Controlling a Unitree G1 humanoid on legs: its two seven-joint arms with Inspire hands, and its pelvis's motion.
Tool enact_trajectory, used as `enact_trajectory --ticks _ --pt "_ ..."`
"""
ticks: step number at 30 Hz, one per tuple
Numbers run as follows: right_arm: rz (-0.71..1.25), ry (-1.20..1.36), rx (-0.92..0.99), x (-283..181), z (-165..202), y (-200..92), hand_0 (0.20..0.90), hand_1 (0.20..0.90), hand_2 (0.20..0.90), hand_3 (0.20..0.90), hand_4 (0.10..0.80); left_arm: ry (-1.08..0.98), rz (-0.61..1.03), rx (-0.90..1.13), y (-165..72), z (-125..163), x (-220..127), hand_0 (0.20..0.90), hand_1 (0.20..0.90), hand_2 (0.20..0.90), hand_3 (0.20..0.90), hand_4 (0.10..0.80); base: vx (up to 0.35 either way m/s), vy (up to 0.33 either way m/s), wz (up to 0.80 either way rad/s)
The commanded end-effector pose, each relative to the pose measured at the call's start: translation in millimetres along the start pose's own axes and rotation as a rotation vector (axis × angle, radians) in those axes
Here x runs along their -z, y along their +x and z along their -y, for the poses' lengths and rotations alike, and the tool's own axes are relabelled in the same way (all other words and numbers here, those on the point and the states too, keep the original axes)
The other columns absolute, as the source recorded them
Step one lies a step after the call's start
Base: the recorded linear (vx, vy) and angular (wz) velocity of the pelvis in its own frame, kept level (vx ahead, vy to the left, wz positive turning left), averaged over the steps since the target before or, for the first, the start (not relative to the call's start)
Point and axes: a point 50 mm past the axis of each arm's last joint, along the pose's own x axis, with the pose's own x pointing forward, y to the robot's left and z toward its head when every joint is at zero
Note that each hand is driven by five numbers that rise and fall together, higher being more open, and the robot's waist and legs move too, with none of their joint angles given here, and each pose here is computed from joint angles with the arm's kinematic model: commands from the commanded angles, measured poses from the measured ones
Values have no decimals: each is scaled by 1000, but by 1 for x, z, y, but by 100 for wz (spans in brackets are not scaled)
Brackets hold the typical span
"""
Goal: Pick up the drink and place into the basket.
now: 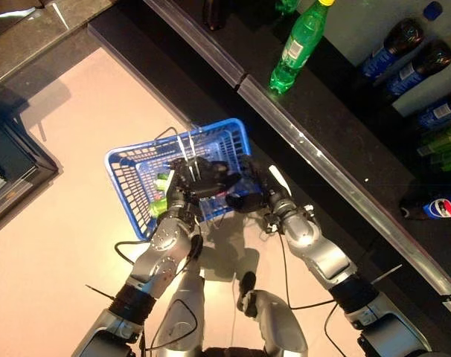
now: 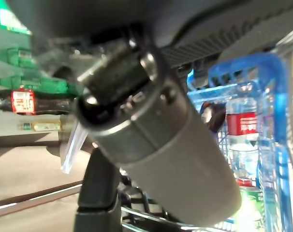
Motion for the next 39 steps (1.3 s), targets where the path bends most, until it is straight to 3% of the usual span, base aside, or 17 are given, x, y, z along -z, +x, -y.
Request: enact_trajectory --ticks 1,3,10,21,29,39 --pt "281 142 100 -8 48 -56 900 900 900 900 800 -386 670 622 -77 -13 -86 300 300 300 200 100 76 -166 -3" --pt "280 184 116 -3 52 -66 900 900 900 900 800 -405 625 620 -90 -31 -74 300 300 300 200 100 77 -150 12" --pt "226 335 49 7 37 -71 900 900 900 900 800 -445 469 435 -87 -49 -50 300 300 300 200 100 76 -101 21" --pt "-65 538 -107 84 15 -106 900 900 900 900 800 -444 190 -194 -124 -139 36 300 300 300 200 100 54 -18 -4" --pt "-340 624 -82 142 0 -127 900 900 900 900 800 -432 -34 -525 -146 -171 90 300 300 300 200 100 31 -5 -19" --pt "-616 693 37 202 -22 -151 900 900 900 900 800 -408 -317 -802 -185 -184 148 300 300 300 200 100 2 -13 -9"
